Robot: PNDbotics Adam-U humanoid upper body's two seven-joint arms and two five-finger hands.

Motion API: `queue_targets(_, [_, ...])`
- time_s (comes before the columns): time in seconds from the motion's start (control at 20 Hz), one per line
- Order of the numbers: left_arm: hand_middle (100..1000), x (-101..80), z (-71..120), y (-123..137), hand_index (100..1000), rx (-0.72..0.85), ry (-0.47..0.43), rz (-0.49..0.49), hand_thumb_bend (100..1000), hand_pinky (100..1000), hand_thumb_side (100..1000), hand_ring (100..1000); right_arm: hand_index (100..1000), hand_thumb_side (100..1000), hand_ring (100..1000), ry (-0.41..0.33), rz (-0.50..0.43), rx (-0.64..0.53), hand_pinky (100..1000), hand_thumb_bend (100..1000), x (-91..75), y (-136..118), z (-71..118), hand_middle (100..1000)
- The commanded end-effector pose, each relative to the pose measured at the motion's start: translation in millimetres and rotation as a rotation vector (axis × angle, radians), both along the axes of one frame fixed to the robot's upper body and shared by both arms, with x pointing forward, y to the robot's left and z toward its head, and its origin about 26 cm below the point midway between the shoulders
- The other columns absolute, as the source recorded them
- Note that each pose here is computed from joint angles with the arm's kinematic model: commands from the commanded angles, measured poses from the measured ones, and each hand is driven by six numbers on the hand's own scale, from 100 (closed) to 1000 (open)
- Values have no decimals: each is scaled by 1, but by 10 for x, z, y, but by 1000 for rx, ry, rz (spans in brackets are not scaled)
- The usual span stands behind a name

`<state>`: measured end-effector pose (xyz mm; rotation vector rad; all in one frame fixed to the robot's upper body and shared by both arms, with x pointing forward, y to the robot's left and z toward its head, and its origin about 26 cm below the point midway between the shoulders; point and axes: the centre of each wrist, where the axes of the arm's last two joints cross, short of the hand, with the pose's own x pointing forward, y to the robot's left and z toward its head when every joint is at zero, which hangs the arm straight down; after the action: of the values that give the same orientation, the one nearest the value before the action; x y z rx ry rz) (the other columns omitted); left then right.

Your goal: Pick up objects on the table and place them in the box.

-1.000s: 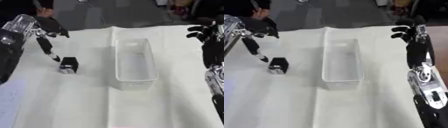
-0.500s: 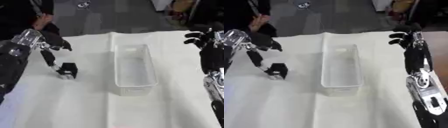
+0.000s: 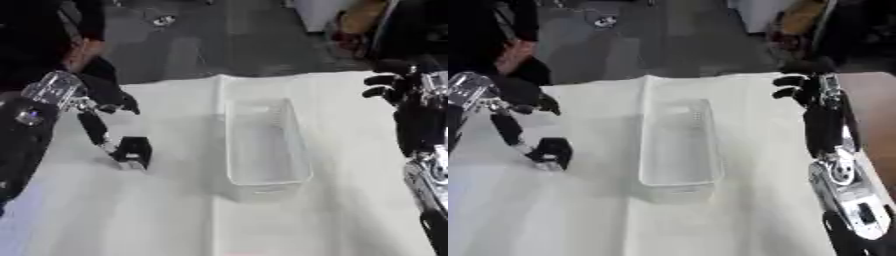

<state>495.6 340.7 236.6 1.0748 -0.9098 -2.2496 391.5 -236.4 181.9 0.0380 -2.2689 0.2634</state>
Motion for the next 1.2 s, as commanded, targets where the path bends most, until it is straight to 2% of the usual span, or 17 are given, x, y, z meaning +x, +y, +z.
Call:
queue_targets(0.05, [936, -39, 332, 70, 968, 37, 23, -25, 466, 1000, 794, 901, 716, 1000, 618, -26, 1, -12, 549, 192, 1, -4, 84, 645])
queue_targets(0.15, [930, -45, 350, 73, 964, 25, 33, -19, 429, 993, 837, 891, 716, 1000, 618, -24, -2, -14, 549, 193, 1, -12, 77, 644])
queue_targets(0.2, [933, -48, 361, 74, 968, 20, 41, -15, 453, 999, 816, 896, 716, 1000, 618, -21, -4, -15, 549, 193, 1, -19, 69, 644])
queue_targets(0.3, [925, -55, 380, 72, 960, 19, 64, -1, 480, 995, 855, 883, 716, 1000, 618, -15, -8, -16, 549, 193, 0, -32, 50, 644])
queue_targets(0.5, [926, -45, 339, 21, 968, 57, 157, 31, 484, 990, 852, 880, 715, 1000, 618, -12, -10, -16, 549, 194, 0, -37, 38, 644])
queue_targets(1.2, [940, 2, 110, -131, 991, 141, 306, -44, 490, 971, 766, 890, 715, 1000, 617, -17, -4, -13, 548, 193, 7, -11, 60, 644])
